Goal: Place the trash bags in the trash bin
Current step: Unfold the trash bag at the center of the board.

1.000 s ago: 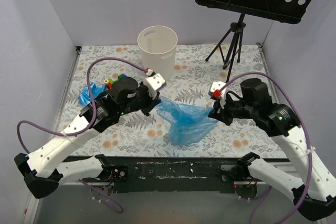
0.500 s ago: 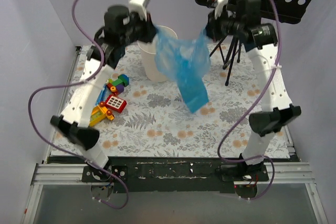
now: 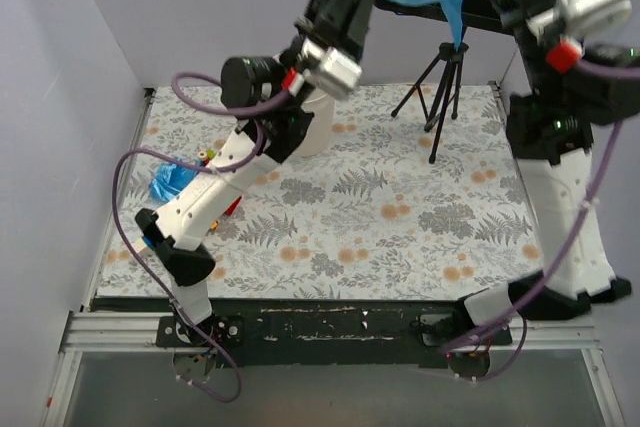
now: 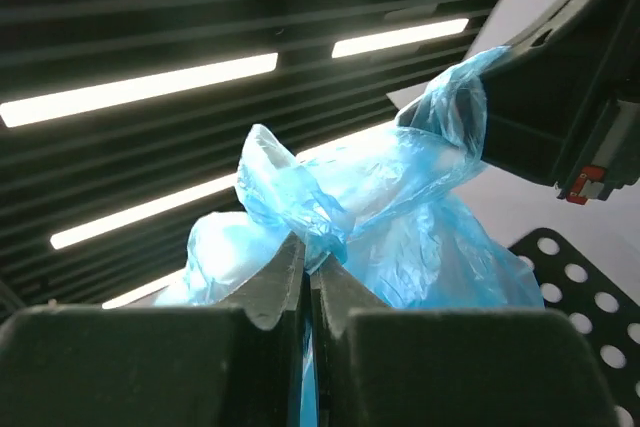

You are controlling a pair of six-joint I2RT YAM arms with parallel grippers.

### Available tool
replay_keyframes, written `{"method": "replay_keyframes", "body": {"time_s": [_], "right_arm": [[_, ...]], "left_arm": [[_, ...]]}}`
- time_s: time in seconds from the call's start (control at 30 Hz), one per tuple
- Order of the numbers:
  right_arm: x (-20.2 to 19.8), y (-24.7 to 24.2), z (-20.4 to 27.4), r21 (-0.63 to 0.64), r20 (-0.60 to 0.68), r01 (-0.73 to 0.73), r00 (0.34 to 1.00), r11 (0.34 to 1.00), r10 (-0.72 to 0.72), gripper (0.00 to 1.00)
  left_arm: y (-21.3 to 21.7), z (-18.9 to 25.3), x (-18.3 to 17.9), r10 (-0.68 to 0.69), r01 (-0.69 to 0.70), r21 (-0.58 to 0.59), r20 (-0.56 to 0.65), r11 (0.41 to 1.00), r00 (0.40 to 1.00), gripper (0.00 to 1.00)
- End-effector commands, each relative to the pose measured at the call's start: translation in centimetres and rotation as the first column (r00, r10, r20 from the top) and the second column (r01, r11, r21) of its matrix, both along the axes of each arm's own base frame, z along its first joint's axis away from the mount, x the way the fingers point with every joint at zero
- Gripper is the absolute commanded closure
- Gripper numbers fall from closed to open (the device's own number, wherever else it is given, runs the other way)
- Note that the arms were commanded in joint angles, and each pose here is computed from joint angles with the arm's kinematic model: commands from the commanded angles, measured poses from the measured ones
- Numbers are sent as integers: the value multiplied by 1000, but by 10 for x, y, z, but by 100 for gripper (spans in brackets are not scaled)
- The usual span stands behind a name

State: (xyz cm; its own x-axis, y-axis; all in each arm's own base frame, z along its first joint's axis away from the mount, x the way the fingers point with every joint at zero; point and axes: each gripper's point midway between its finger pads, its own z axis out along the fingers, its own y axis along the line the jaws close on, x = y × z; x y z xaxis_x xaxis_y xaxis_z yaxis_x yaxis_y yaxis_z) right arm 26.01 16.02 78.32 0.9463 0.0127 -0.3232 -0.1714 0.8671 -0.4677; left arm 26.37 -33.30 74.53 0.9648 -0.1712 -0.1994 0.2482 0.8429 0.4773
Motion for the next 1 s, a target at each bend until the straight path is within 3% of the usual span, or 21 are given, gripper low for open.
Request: {"method": "replay_keyframes", "body": {"time_s": [0.0, 0.07, 0.1, 0.13, 0.17, 0.2, 0.23, 0.27, 0.3, 0.37, 0.47, 0.53, 0.6, 0.7, 0.73, 0.77, 0.87, 0.93, 0.97], "right_arm": [[-11, 16, -88, -200, 53, 102, 994, 974, -93, 99], [-23, 20, -202, -410, -125, 53, 986, 911, -114, 99], [-21, 29, -284, -584, -200, 5, 968, 811, -150, 99], [-51, 32, -429, -797, -411, -266, 897, 542, -164, 99], [-90, 23, -497, -885, -386, -331, 915, 328, -118, 99], [-133, 8, -539, -883, -438, -408, 894, 230, -93, 99], [-144, 5, -537, -856, -459, -414, 884, 311, -86, 99], [-147, 2, -519, -791, -495, -400, 863, 463, -100, 99], [-145, -2, -504, -753, -478, -341, 871, 563, -111, 99], [-141, -9, -491, -698, -515, -319, 845, 642, -140, 99], [-128, -14, -486, -589, -710, -406, 673, 699, -207, 99], [-126, -11, -486, -488, -833, -492, 510, 722, -215, 99], [-123, -5, -484, -409, -896, -536, 391, 738, -212, 99], [-106, 3, -486, -306, -947, -534, 256, 789, -194, 99], [-91, 4, -488, -286, -955, -494, 219, 821, -201, 99], [-77, 5, -492, -277, -959, -467, 188, 839, -212, 99], [-21, 5, -492, -338, -941, -360, 147, 870, -305, 99], [24, 11, -441, -370, -922, -276, 229, 887, -313, 99], [51, 19, -420, -372, -916, -253, 252, 893, -311, 99]], "left_arm": [[18, -46, -47, 182, -192, 36, 188, 981, 965, 100], [10, -147, -57, 114, -127, 294, 62, 947, 992, 100], [5, -229, -67, 74, -45, 520, -34, 853, 997, 100], [17, -320, -105, -15, 95, 741, -115, 664, 993, 100], [54, -429, -151, -77, 177, 924, -161, 338, 984, 100], [99, -488, -192, -145, 178, 972, -156, 154, 977, 100], [117, -499, -214, -154, 274, 944, -247, 183, 957, 100], [120, -484, -221, -139, 371, 879, -345, 300, 928, 100], [122, -475, -219, -135, 365, 847, -339, 387, 931, 100], [120, -454, -207, -110, 338, 802, -328, 493, 938, 100], [109, -426, -171, 47, 417, 720, -528, 555, 848, 100], [103, -411, -134, 199, 451, 614, -708, 648, 678, 100], [92, -422, -102, 331, 454, 554, -811, 698, 482, 100], [78, -419, -83, 364, 462, 455, -890, 762, 276, 100], [75, -419, -76, 360, 445, 431, -902, 785, 238, 100], [76, -417, -65, 357, 389, 415, -909, 822, 215, 100], [83, -399, -20, 394, 184, 442, -885, 878, 248, 100], [90, -368, 34, 404, 28, 424, -879, 905, 255, 100], [98, -332, 58, 354, -29, 360, -893, 932, 278, 100]]}}
